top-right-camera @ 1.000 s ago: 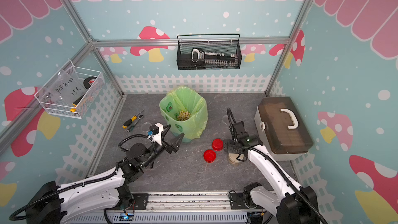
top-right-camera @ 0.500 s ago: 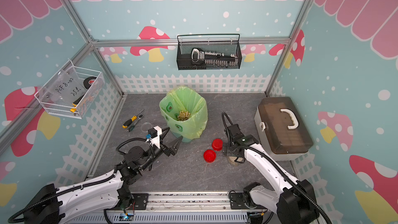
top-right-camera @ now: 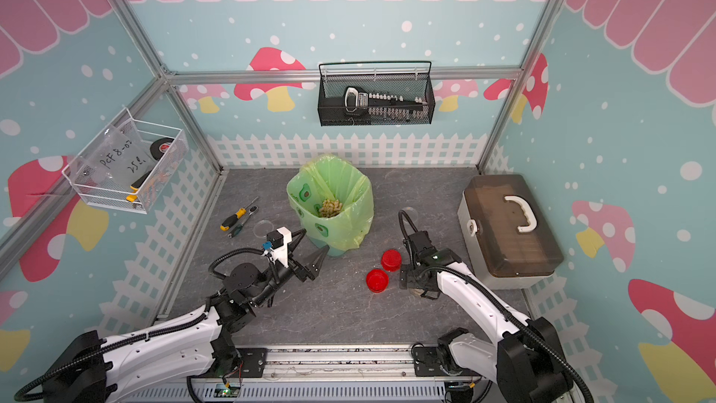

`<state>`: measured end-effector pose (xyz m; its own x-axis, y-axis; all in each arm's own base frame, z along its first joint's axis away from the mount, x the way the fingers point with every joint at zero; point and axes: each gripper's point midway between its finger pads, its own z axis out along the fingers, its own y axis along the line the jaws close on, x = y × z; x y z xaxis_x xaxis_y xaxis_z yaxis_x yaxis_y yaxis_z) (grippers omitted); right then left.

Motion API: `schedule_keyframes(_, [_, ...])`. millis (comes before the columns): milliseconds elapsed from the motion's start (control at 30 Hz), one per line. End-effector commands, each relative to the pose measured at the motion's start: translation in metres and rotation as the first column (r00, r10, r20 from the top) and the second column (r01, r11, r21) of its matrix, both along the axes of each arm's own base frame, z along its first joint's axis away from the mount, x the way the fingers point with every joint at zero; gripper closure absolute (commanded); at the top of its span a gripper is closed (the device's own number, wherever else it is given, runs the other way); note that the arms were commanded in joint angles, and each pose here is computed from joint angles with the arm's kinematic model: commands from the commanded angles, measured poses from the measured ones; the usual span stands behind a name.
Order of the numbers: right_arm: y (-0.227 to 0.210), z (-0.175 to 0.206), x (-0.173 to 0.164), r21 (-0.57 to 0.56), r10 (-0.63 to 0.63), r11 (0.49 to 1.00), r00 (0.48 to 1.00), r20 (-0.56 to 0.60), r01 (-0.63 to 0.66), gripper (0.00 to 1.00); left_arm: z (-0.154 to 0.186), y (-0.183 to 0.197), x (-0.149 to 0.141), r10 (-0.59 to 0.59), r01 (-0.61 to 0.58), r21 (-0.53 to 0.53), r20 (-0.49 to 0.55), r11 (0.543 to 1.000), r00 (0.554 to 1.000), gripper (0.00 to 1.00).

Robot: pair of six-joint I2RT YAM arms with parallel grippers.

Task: Empty moldy peanuts from jars
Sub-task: Pick up the jar from the center of the board.

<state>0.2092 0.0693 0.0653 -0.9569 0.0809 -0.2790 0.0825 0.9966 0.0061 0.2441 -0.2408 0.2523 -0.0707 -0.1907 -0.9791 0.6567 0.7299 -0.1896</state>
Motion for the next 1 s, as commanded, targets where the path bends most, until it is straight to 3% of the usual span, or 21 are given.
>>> schedule_keyframes(0, [0.008, -0.004, 0.004, 0.018, 0.015, 1.000, 1.000, -0.002, -0.015, 0.16, 0.009, 0.001, -0.001, -0.003, 0.004, -0.019, 0.030, 1.000, 1.000, 0.07])
schedule_keyframes(100, [0.009, -0.008, 0.006, 0.007, 0.032, 0.999, 0.999, -0.011, -0.032, 0.24, 0.008, 0.001, 0.000, -0.002, 0.003, -0.015, 0.027, 1.000, 1.000, 0.07])
schedule_keyframes(200, [0.009, -0.012, 0.008, -0.003, 0.040, 0.999, 0.999, -0.007, -0.040, 0.25, 0.008, 0.000, 0.001, -0.003, 0.003, -0.014, 0.025, 1.000, 1.000, 0.07])
schedule_keyframes(400, [0.008, -0.025, 0.010, -0.033, 0.065, 0.997, 0.997, -0.039, -0.066, 0.07, 0.007, -0.003, 0.002, -0.006, 0.006, -0.008, 0.017, 1.000, 1.000, 0.07])
schedule_keyframes(500, [0.010, -0.031, 0.012, -0.031, 0.077, 0.996, 0.996, -0.049, -0.079, 0.06, 0.006, -0.004, 0.003, -0.007, 0.007, -0.005, 0.014, 1.000, 1.000, 0.07])
schedule_keyframes(700, [0.012, -0.030, 0.019, -0.033, 0.085, 0.996, 0.996, -0.022, -0.085, 0.16, 0.005, -0.006, 0.004, -0.011, 0.011, -0.002, 0.008, 1.000, 1.000, 0.07])
schedule_keyframes(800, [0.011, -0.025, 0.022, -0.037, 0.088, 0.995, 0.996, 0.000, -0.088, 0.09, 0.004, -0.008, 0.004, -0.018, 0.018, -0.001, 0.006, 1.000, 1.000, 0.07])
schedule_keyframes(967, [0.016, -0.016, 0.027, -0.006, 0.096, 0.995, 0.995, 0.038, -0.096, 0.04, 0.004, -0.010, 0.003, -0.028, 0.028, 0.001, 0.005, 1.000, 1.000, 0.08])
